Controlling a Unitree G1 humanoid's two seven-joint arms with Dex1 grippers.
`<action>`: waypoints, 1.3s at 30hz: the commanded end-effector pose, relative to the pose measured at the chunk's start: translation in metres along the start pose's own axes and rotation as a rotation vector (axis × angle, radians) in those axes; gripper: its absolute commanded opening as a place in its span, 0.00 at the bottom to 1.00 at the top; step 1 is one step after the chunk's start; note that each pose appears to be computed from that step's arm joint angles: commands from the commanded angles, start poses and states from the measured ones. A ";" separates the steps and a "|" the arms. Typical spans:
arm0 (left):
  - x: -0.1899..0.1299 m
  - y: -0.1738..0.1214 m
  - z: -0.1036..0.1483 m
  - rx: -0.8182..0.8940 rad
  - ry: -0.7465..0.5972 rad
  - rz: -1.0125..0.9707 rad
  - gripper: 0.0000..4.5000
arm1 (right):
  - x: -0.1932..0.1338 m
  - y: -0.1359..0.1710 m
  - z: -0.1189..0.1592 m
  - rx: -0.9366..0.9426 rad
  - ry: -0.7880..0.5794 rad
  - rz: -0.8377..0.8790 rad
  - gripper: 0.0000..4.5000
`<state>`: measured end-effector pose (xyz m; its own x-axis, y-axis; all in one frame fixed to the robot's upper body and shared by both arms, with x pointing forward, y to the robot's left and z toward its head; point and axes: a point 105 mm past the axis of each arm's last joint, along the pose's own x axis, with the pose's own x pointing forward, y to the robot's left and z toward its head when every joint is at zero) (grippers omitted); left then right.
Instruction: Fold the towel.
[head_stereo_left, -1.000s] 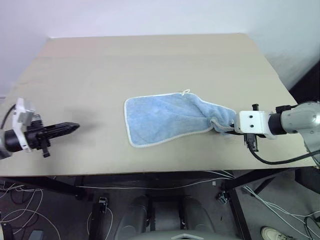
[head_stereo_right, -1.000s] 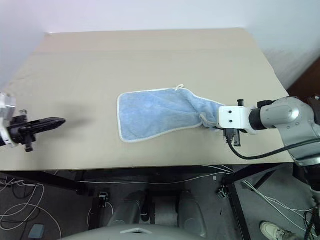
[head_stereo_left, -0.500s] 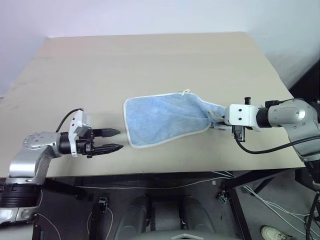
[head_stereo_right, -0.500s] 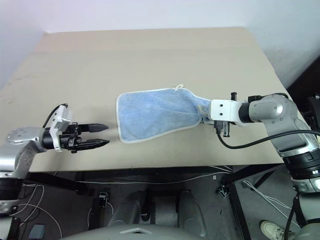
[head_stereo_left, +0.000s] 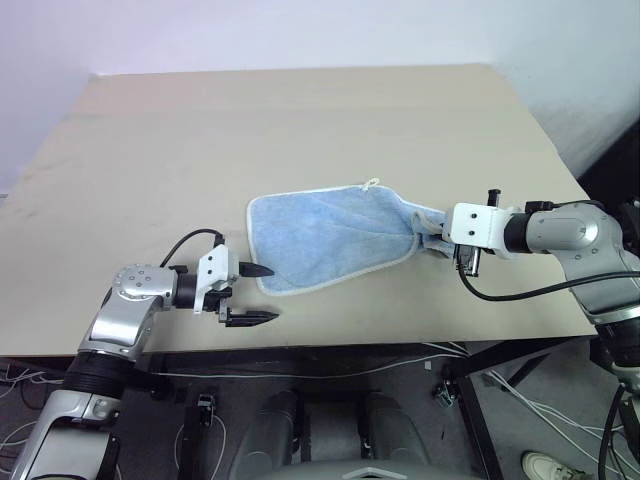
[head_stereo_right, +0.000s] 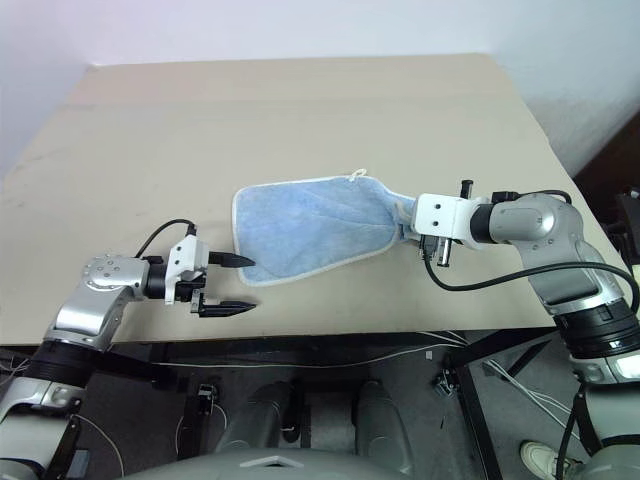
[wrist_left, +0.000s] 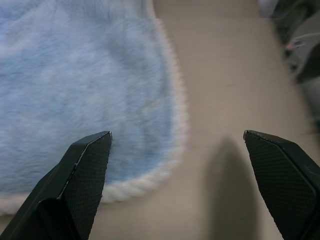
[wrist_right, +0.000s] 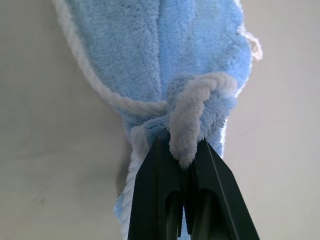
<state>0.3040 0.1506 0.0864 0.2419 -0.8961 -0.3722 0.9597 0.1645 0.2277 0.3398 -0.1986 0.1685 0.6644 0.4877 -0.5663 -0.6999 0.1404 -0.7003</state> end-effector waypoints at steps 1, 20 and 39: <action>0.000 0.002 -0.006 0.078 0.054 -0.028 0.98 | -0.005 -0.011 0.004 -0.013 -0.011 -0.058 0.00; -0.021 0.006 -0.024 0.089 0.135 -0.042 0.00 | -0.003 -0.016 0.000 -0.019 0.008 -0.089 0.00; -0.179 0.127 0.077 0.099 -0.049 0.655 0.00 | -0.031 -0.067 -0.019 0.003 0.056 -0.217 0.00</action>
<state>0.3719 0.2751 0.2356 0.6827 -0.7172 -0.1397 0.6858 0.5630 0.4611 0.3689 -0.2306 0.2090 0.7843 0.4187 -0.4577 -0.5787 0.2281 -0.7830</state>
